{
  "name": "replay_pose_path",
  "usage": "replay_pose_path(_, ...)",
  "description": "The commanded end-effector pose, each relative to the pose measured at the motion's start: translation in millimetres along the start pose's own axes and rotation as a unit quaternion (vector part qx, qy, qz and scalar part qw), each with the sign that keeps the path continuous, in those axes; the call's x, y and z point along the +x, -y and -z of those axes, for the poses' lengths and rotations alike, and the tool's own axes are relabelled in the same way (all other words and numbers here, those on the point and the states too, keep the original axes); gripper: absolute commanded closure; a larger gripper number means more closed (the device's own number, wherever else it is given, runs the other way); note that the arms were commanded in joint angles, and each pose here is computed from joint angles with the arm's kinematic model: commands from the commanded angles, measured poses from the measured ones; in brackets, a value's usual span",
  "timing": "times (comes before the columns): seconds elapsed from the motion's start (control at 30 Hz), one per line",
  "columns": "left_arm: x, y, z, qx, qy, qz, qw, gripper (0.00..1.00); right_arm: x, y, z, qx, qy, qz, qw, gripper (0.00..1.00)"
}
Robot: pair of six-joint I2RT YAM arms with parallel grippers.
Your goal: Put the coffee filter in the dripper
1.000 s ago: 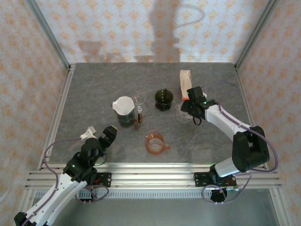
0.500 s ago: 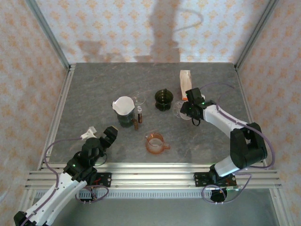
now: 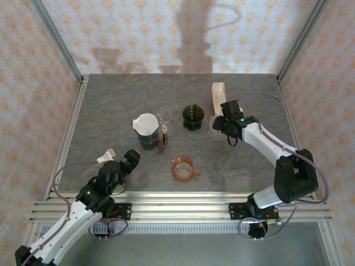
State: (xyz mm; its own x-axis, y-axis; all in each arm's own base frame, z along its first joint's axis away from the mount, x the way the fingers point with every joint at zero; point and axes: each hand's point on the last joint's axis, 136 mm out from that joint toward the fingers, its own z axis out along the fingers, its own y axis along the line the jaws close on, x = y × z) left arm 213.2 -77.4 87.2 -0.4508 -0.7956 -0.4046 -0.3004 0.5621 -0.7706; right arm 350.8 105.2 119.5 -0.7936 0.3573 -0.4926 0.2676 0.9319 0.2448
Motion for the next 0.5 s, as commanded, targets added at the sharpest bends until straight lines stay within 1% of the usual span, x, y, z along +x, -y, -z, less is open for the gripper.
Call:
replay_pose_path(0.0, -7.5, 19.5, 5.4, 0.025, 0.008, -0.014, 1.000, 0.00, -18.0, -0.5, 25.4, 0.001, 0.029, 0.002, 1.000, 0.36)
replay_pose_path(0.13, -7.0, 19.4, 5.1, 0.023, 0.006, -0.016, 1.000, 0.00, -15.3, 9.6, 26.0, 0.010, 0.033, -0.019, 0.999, 0.35)
replay_pose_path(0.37, -5.5, 16.3, 4.0, 0.018, 0.004, -0.015, 1.000, 0.00, -3.3, 20.9, -7.3, 0.011, -0.015, -0.065, 0.998, 0.34)
replay_pose_path(0.47, -6.0, 16.1, 5.1, 0.017, 0.004, -0.016, 1.000, 0.00, -0.6, 20.4, -19.7, 0.010, -0.026, -0.069, 0.997, 0.34)
